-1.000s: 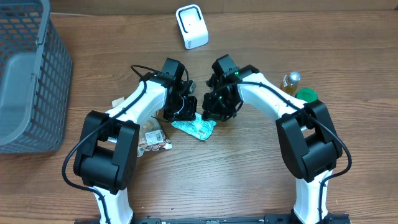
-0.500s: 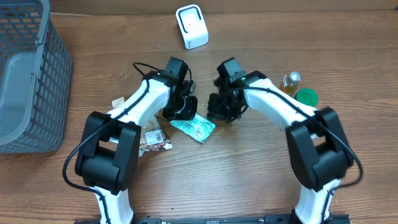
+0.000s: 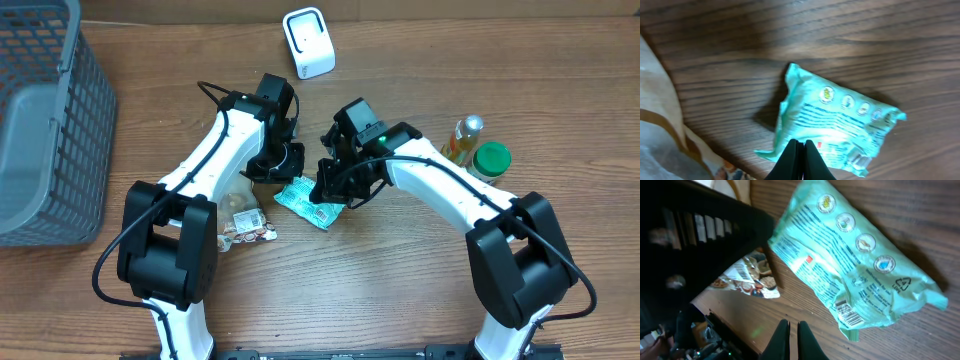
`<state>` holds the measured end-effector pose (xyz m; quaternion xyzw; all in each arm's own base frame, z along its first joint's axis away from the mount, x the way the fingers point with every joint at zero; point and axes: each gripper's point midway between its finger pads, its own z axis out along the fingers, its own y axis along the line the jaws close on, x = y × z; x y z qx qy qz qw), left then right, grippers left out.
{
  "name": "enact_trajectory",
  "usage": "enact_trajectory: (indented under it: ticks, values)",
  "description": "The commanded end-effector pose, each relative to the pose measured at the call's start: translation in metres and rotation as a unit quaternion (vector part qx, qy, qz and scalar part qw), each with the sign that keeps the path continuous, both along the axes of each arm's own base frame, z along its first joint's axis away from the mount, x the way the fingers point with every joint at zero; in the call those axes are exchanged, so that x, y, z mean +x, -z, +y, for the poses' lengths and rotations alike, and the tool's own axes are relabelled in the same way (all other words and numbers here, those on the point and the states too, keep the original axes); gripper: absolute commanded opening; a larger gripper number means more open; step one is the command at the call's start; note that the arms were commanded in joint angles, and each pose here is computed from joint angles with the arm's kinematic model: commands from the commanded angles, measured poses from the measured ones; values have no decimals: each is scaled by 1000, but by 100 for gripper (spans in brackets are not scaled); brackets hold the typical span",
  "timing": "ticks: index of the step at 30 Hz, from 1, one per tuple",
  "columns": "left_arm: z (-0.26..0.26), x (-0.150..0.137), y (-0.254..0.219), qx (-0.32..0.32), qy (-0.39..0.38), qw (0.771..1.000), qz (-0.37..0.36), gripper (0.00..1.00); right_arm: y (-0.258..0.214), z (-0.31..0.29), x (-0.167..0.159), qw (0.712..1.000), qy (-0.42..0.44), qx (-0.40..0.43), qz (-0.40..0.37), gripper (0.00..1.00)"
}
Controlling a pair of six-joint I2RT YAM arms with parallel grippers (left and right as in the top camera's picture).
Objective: Scan the item barcode
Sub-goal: 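Bring both grippers down onto the teal wipes pack to grasp it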
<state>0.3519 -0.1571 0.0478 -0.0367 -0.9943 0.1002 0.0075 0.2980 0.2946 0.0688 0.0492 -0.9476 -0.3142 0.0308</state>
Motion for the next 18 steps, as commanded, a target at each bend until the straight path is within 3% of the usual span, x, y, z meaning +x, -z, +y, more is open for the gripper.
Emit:
enact_trajectory:
  ticks: [1,11,18]
  values:
    - [8,3,13,27,-5,1000,6,4,21,0,-9,999,22,-21,26,4]
    - [3,1,25,26,-3,999,19,4,38,-10,-12,998,34,-55,19,4]
    - [-22,-6,12,-57,12,997,45,4,37,-9,-11,998,34,-53,16,4]
